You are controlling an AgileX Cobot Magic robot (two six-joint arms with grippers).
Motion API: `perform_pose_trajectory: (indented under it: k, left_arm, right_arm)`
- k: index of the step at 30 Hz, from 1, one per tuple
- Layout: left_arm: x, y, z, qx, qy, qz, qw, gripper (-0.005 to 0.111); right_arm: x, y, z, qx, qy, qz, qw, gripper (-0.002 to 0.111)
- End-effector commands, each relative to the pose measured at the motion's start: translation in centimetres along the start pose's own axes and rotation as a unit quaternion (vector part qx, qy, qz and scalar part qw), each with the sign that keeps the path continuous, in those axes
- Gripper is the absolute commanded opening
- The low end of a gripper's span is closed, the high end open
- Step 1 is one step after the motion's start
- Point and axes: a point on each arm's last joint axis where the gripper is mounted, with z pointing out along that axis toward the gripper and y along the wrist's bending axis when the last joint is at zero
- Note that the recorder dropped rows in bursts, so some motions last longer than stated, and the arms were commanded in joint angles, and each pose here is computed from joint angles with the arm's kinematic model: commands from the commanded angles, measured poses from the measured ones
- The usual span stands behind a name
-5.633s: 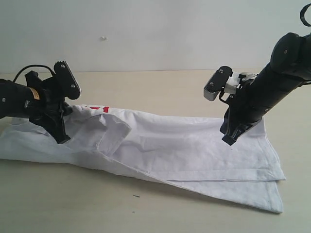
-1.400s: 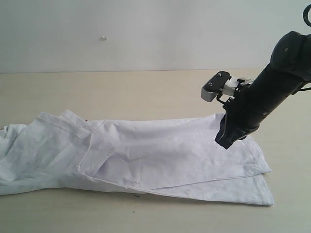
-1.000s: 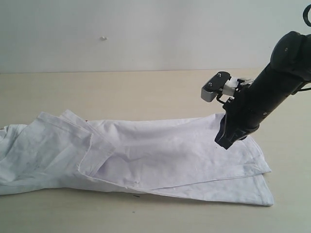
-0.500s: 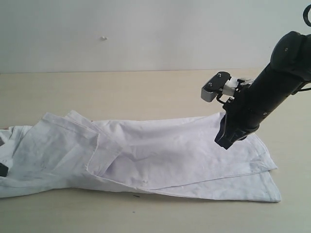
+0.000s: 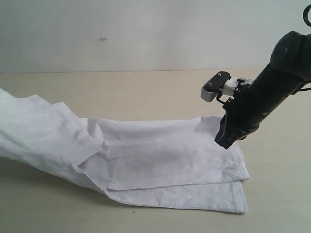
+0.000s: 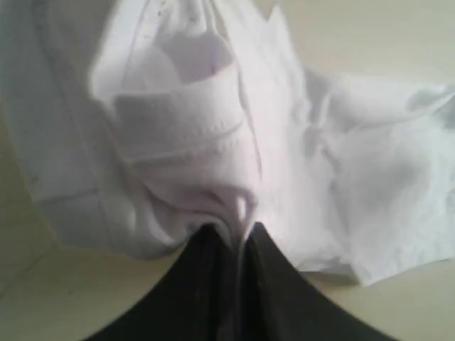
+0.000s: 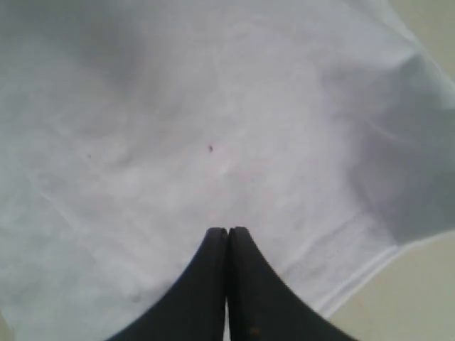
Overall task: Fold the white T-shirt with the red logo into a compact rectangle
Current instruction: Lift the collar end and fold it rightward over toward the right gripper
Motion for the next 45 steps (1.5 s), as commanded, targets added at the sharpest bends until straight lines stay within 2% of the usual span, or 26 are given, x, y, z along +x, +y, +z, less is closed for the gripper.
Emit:
perform_pose_trajectory:
  k: [1, 8, 11, 14, 18, 22, 27, 29, 31, 33, 36, 42, 45]
  left_arm:
    - [-1.1, -5.1, -0.3, 0.075, -0.033, 0.015, 0.997, 0.000]
    - [-0.7, -13.7, 4.9, 0.161, 0.027, 0.069, 0.984, 0.000]
    - [-0.1, -17.2, 7.7, 0.171, 0.035, 0.098, 0.980, 0.000]
    - [0.9, -19.7, 10.8, 0.168, 0.051, 0.122, 0.977, 0.000]
    - [3.0, -22.3, 15.1, 0.165, 0.088, 0.141, 0.972, 0.000]
    - [5.2, -23.9, 19.3, 0.154, 0.108, 0.143, 0.972, 0.000]
    - [7.7, -25.8, 23.0, 0.192, 0.122, 0.142, 0.963, 0.001]
    - [8.5, -26.5, 23.8, 0.217, 0.126, 0.136, 0.958, 0.010]
    - [9.2, -27.5, 24.2, 0.251, 0.120, 0.145, 0.950, 0.029]
    - [9.5, -28.2, 24.4, 0.265, 0.108, 0.157, 0.945, 0.062]
    - [9.2, -28.5, 24.3, 0.264, 0.101, 0.167, 0.945, 0.103]
    - [7.9, -27.6, 23.3, 0.255, 0.118, 0.227, 0.933, 0.102]
    - [7.5, -26.4, 22.5, 0.228, 0.133, 0.274, 0.925, 0.102]
  right_arm:
    - [-0.2, 0.0, -0.3, 0.006, -0.009, 0.000, 1.000, 0.000]
    - [-0.4, 0.1, -0.3, 0.000, -0.018, 0.011, 1.000, 0.000]
    - [-0.3, 0.1, -0.3, -0.001, -0.016, 0.010, 1.000, 0.000]
    - [-0.3, 0.1, -0.3, 0.000, -0.015, 0.008, 1.000, 0.000]
    - [-0.3, -0.2, -0.3, 0.014, -0.017, 0.006, 1.000, 0.000]
    - [-0.4, -0.8, -0.4, 0.050, -0.027, 0.040, 0.998, 0.000]
    - [-0.1, -1.3, -0.8, 0.084, -0.009, 0.047, 0.995, 0.000]
    - [-0.1, -1.3, -0.8, 0.085, -0.008, 0.051, 0.995, 0.000]
    - [-0.1, -1.3, -0.8, 0.085, -0.008, 0.056, 0.995, 0.000]
    - [0.0, -1.3, -0.8, 0.082, -0.006, 0.057, 0.995, 0.000]
    - [0.0, -1.2, -0.8, 0.079, -0.003, 0.057, 0.995, 0.000]
    - [0.0, -1.2, -0.8, 0.079, -0.002, 0.057, 0.995, 0.000]
    - [0.0, -1.2, -0.9, 0.078, -0.005, 0.058, 0.995, 0.000]
